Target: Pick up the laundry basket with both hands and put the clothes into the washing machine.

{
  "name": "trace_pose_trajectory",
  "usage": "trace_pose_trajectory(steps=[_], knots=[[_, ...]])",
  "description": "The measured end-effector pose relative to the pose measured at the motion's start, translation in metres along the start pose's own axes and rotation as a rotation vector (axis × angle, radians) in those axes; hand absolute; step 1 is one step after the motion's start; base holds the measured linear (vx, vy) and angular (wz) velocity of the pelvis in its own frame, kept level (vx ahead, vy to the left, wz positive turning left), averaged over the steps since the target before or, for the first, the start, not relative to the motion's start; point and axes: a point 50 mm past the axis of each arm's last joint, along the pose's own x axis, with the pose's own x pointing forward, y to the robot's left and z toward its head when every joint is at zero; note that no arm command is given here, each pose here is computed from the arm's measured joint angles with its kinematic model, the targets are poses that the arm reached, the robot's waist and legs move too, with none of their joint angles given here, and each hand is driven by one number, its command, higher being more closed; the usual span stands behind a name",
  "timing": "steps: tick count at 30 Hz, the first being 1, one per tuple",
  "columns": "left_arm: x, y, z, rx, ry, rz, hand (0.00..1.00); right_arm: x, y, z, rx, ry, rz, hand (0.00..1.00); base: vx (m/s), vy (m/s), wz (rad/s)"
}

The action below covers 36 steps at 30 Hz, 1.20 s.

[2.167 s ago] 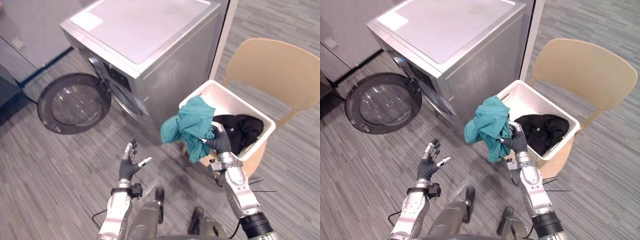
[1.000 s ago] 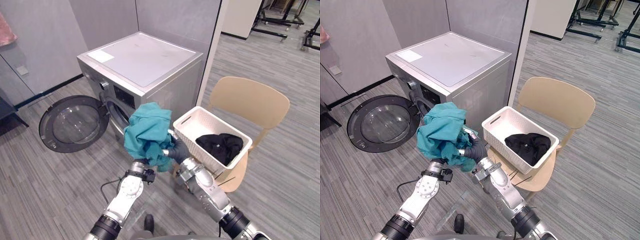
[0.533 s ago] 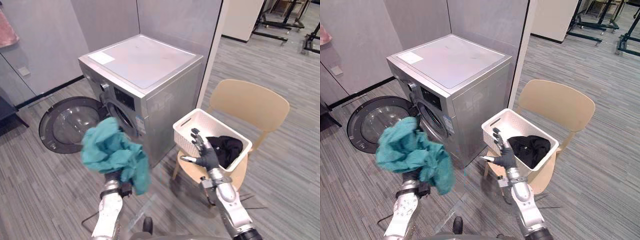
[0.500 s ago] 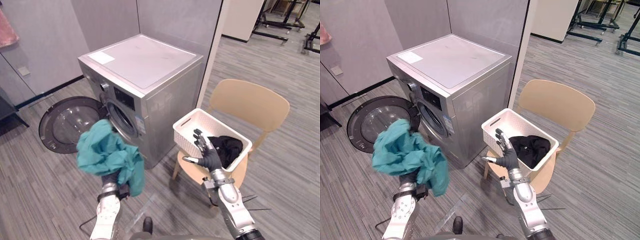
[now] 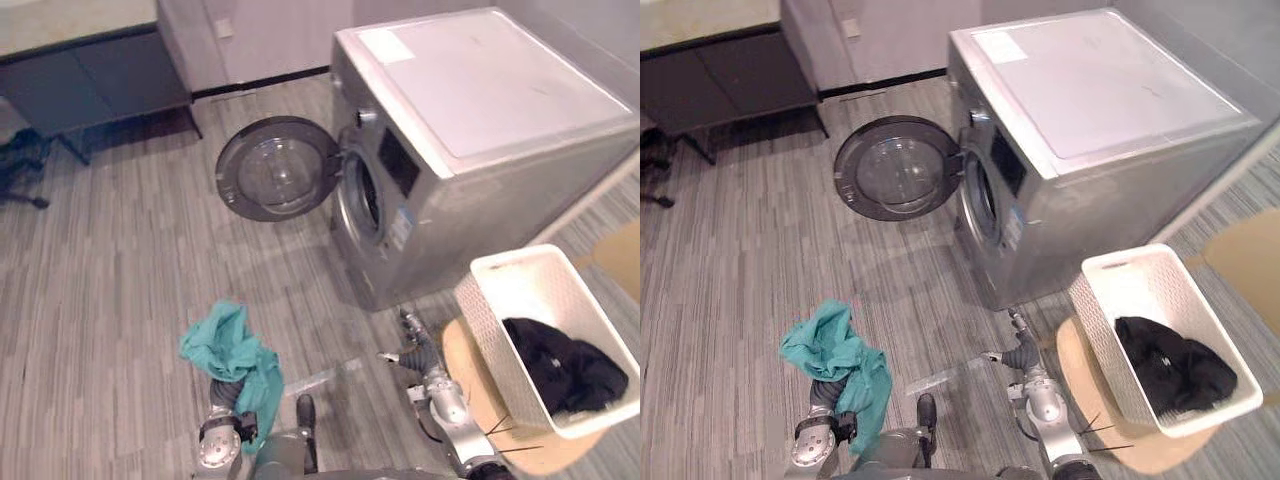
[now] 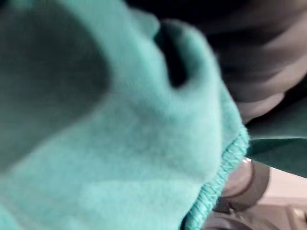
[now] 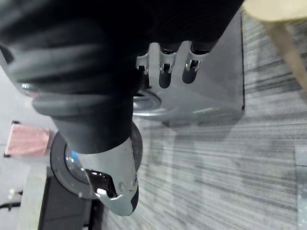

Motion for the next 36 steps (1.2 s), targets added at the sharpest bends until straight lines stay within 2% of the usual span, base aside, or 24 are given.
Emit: trace_pose_trajectory(steps=[2,7,12,17,21,27,32,36], knots=[[-0.006,0.002,-0.011,0.028,0.043,-0.009,1.00,-0.004,0.004,-0.013,-0.026,0.060,0.017,0.00,0.27,0.224,0.23],[0.001,0.002,-0.002,0.062,0.005,-0.028,1.00,-0.009,0.005,-0.021,-0.023,0.096,0.020,0.00,0.27,0.092,0.79],[0.011,-0.017,0.017,0.060,-0.059,-0.103,1.00,-0.005,0.003,-0.018,-0.027,0.086,0.018,0.00,0.39,-0.041,0.79],[0.004,-0.027,0.011,0.055,-0.044,-0.139,1.00,-0.004,0.001,-0.020,-0.043,0.108,0.022,0.00,0.51,-0.230,0.72],[-0.002,-0.027,0.003,0.053,-0.015,-0.156,1.00,0.006,0.004,-0.007,-0.045,0.062,0.031,0.00,0.52,-0.195,-0.75],[0.006,-0.057,0.029,0.027,-0.103,-0.255,1.00,0.014,-0.005,0.002,-0.035,0.036,-0.010,0.00,0.35,0.009,-0.98],[0.006,-0.082,0.040,0.046,-0.146,-0.359,1.00,0.005,-0.008,-0.012,-0.057,0.083,-0.013,0.00,0.22,0.273,-0.94],[0.011,-0.073,0.043,0.131,-0.176,-0.373,1.00,-0.005,0.013,-0.019,-0.028,0.110,0.025,0.00,0.10,0.249,-0.77]])
